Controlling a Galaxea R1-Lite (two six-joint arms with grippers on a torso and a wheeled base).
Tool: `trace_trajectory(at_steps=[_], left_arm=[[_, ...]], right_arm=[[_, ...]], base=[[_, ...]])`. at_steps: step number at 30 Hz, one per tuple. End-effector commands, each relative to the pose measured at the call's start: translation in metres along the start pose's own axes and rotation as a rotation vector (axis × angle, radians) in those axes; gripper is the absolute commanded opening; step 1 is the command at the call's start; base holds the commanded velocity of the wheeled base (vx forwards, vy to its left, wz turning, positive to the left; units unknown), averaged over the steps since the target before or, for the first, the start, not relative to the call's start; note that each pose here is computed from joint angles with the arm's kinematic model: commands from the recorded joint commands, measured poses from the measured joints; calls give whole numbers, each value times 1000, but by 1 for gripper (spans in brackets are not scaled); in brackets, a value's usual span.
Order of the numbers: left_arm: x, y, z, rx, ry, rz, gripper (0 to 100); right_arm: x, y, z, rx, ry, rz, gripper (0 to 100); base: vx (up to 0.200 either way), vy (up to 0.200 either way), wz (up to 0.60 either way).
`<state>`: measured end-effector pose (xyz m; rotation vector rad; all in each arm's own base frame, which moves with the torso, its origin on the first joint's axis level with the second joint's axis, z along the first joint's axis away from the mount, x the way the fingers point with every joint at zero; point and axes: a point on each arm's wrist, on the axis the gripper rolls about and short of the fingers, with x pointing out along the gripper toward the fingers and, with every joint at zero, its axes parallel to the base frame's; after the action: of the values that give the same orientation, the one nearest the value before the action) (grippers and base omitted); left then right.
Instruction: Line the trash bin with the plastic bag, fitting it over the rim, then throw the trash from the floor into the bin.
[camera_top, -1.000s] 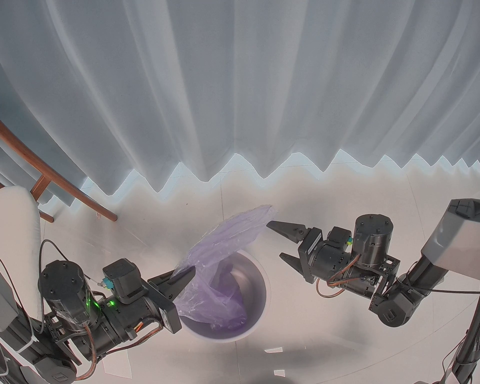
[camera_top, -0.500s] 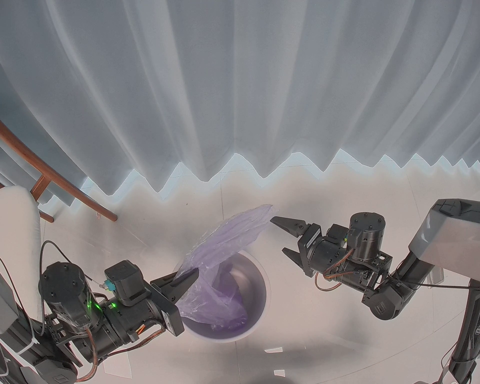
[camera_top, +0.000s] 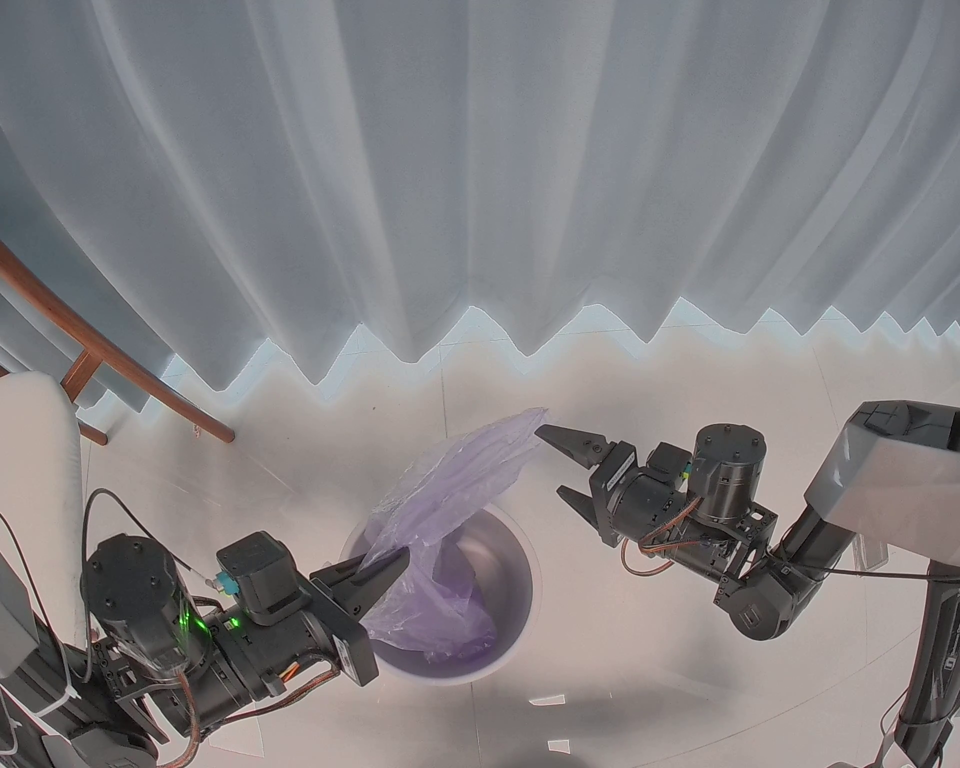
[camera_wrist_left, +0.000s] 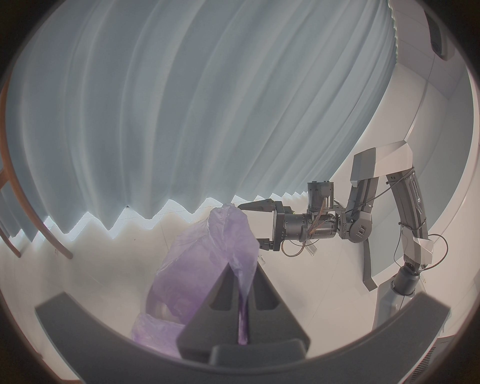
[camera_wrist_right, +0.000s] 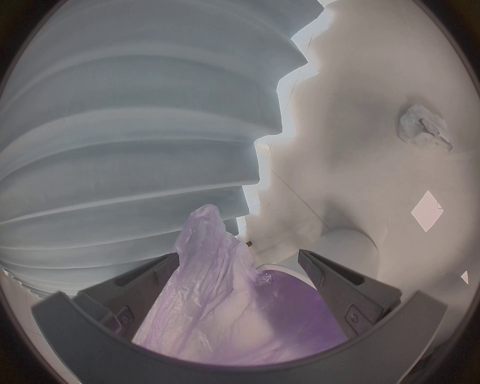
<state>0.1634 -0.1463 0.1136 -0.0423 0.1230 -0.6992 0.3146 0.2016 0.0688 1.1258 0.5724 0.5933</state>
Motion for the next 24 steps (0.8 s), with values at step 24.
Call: trace_trajectory(at_steps=[24], left_arm=[[7,2,11,-4,-60,12,0]], right_arm=[[-4,-12,-68,-14,195,-69,100]], base=[[0,0,0]])
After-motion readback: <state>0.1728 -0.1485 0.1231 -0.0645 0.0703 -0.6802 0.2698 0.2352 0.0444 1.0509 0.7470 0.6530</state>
